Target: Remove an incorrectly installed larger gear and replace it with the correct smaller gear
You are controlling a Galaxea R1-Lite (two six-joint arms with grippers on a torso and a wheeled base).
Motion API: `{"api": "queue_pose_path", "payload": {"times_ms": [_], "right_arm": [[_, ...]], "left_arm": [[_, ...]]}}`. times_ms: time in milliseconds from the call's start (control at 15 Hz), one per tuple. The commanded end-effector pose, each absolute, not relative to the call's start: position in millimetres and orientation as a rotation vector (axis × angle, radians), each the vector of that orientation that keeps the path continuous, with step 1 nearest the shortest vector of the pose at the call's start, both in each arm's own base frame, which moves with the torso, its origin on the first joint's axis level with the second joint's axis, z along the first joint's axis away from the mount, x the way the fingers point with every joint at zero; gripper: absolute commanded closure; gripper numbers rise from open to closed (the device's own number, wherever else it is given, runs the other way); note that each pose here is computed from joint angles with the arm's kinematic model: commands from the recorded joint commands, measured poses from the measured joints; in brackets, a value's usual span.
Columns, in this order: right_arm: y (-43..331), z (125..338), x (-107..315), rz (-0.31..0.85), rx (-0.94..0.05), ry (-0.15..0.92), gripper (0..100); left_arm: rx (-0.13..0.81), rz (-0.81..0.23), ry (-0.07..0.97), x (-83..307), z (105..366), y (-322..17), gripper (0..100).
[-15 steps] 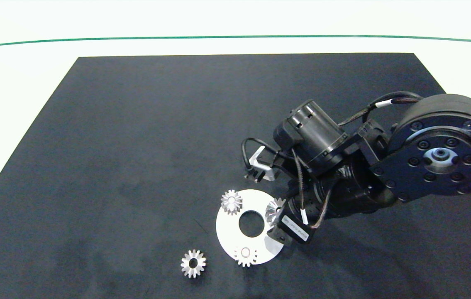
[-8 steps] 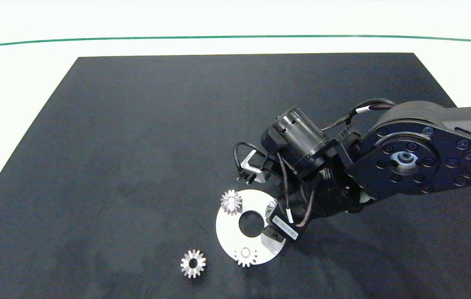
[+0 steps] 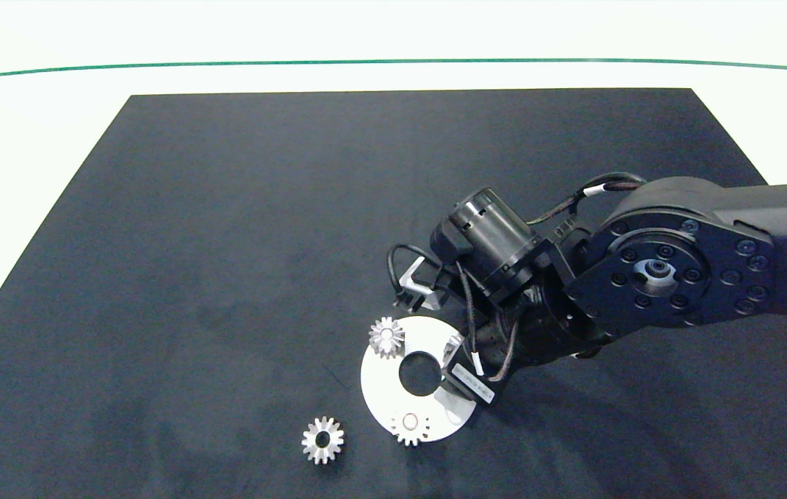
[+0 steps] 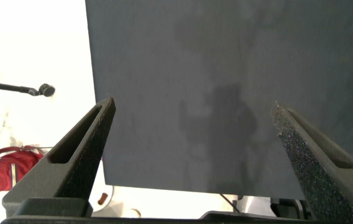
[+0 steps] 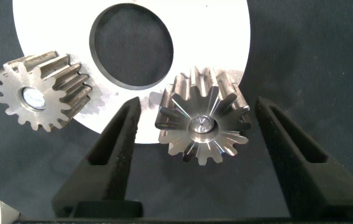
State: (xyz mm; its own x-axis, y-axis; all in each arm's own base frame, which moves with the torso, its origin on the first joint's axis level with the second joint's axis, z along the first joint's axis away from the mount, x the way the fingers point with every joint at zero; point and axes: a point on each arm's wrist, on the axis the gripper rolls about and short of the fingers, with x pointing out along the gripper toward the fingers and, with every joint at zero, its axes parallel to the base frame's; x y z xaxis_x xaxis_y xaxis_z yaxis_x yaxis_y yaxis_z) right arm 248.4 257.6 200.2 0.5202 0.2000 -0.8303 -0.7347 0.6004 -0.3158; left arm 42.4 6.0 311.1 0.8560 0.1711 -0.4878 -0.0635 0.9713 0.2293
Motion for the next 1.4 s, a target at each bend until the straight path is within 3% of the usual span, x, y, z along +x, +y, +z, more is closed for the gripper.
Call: {"api": "queue_pose_path", "payload": {"times_ms": [67, 1067, 1400], "right_arm": [[257.6, 199.2, 248.3, 0.623, -0.732, 0.849, 33], [261.0, 193.7, 251.5, 0.618, -0.730, 0.861, 63], [260.1, 197.6, 249.9, 0.620, -0.728, 0.852, 63]], "left_arm": [[0.210, 0.125, 0.534, 41.8, 310.7, 6.0, 0], [0.212, 0.123, 0.534, 41.8, 310.7, 6.0, 0], [0.212, 0.123, 0.534, 41.8, 310.7, 6.0, 0]]}}
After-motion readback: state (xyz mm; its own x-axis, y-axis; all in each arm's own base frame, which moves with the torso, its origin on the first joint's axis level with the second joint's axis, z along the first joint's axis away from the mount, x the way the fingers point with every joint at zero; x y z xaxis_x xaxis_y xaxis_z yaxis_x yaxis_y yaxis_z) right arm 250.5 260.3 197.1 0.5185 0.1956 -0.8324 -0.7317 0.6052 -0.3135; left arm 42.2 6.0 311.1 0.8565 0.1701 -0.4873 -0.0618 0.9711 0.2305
